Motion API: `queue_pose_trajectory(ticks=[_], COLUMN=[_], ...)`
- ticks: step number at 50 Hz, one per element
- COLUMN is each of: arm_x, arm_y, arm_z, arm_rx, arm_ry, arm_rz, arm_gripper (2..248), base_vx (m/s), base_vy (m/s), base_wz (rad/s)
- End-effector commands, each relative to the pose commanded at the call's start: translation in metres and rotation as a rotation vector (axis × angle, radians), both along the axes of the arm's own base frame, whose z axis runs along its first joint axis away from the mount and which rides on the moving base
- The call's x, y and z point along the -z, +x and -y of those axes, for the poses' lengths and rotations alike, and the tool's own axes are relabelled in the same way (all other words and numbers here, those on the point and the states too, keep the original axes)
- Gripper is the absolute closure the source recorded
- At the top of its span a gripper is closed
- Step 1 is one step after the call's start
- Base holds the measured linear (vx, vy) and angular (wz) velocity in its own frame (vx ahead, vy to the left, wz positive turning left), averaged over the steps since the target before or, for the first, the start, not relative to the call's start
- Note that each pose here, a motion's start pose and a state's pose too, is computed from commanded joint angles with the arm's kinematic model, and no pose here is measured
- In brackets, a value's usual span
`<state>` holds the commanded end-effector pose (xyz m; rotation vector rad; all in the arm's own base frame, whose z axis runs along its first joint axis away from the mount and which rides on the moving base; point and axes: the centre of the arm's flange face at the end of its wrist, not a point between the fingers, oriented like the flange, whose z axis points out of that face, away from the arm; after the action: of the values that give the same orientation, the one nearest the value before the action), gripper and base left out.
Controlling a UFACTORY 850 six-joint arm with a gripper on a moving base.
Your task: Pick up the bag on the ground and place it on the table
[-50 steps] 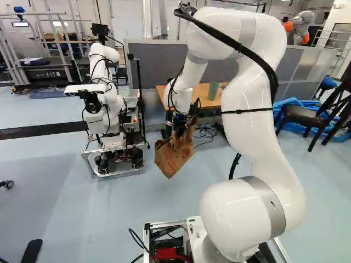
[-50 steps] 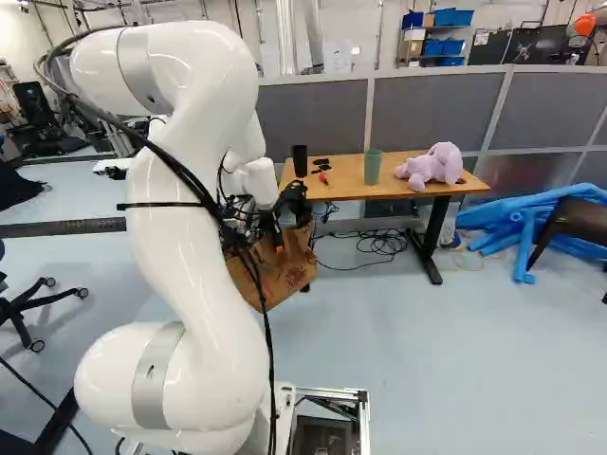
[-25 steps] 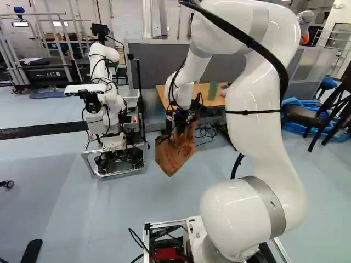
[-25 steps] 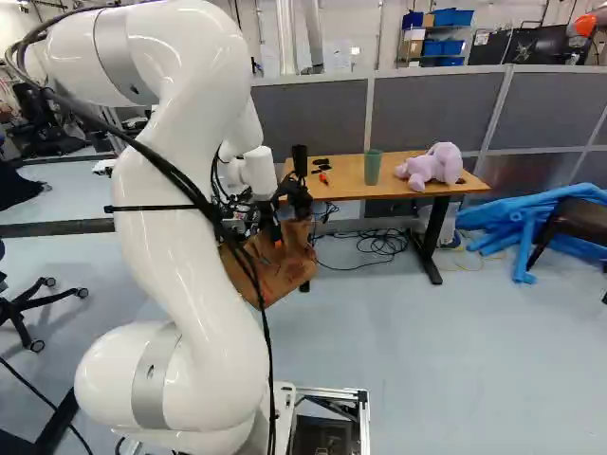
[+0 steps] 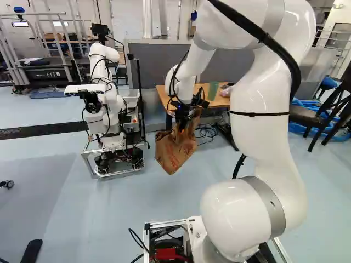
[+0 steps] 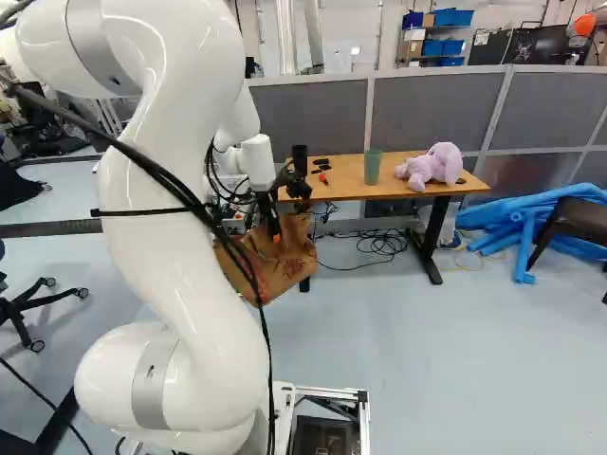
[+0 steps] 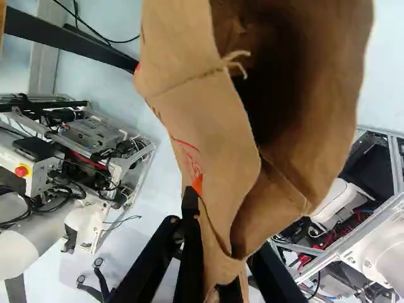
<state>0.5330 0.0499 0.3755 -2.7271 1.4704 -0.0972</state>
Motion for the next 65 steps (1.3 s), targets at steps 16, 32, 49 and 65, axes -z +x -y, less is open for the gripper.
queue_pose_trajectory(ticks=[16,32,49,65], arm_x=[-0.024,-0.048,-0.074,-0.099], arm_y=[-0.005,-0.007,-0.007,-0.006], arm_z=[0.001,0.003,0.004,0.006], arm_rx=[0.002,0.004,0.007,0.01], arm_ry=[-0.001,-0.001,-0.001,0.0], arm_rz=[-0.007,-0.011,-0.01,0.0], arm_gripper=[224,224,224,224], base_vx=[0.0,0.0,0.0,0.0], base_vy=[0.0,0.0,0.0,0.0], base_wz=[0.0,0.0,0.0,0.0])
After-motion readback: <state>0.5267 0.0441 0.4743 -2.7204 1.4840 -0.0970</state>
